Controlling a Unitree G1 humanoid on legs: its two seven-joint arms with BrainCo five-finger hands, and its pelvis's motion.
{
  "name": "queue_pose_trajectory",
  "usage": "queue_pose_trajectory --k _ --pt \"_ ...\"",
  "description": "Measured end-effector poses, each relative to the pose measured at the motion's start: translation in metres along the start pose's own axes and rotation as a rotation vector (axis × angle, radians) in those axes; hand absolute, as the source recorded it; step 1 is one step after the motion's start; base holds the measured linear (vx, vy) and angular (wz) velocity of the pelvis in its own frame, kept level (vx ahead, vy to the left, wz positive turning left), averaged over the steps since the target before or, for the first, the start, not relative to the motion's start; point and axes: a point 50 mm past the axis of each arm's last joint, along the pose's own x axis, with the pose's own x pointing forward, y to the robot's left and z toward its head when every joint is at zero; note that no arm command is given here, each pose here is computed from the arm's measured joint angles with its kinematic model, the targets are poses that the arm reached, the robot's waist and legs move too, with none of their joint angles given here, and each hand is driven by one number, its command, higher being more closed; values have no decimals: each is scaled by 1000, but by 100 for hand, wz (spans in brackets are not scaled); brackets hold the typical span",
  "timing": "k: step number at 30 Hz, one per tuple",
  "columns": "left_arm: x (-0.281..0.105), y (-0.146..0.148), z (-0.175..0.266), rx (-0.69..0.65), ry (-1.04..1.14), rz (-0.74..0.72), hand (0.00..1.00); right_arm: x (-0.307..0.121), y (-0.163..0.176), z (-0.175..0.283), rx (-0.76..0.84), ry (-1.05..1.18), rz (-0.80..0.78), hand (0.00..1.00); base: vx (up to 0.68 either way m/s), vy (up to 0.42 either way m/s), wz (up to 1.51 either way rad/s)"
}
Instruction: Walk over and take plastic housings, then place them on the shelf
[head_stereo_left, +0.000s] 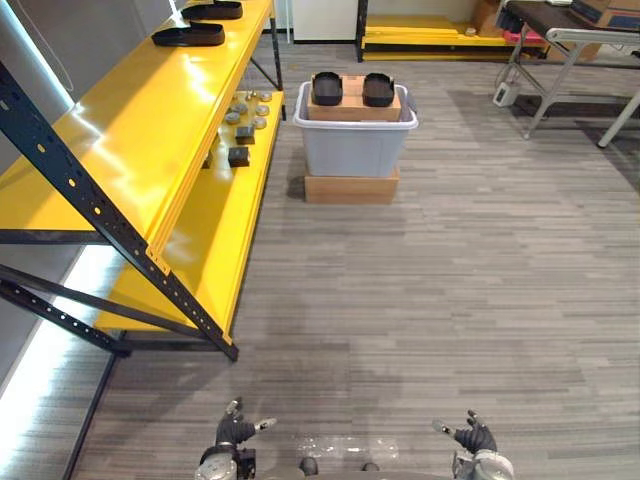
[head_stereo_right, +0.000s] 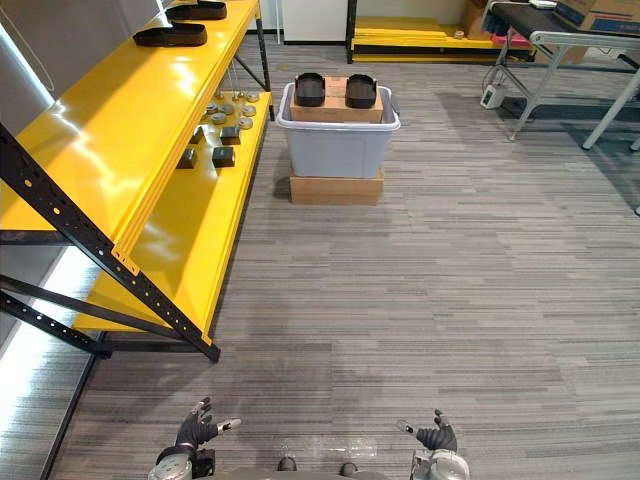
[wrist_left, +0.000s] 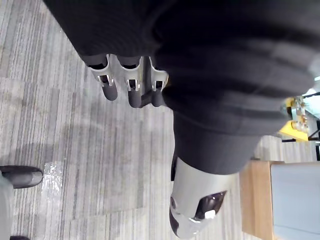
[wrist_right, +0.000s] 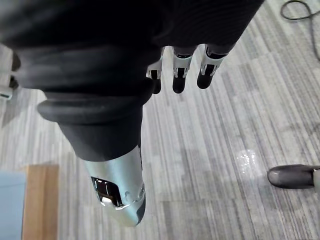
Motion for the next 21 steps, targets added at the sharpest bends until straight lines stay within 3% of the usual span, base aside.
queue_pose_trajectory --k 21 --pt "-4 5 18 -26 -107 6 0 2 -17 10 9 -37 -34 0 -10 2 -1"
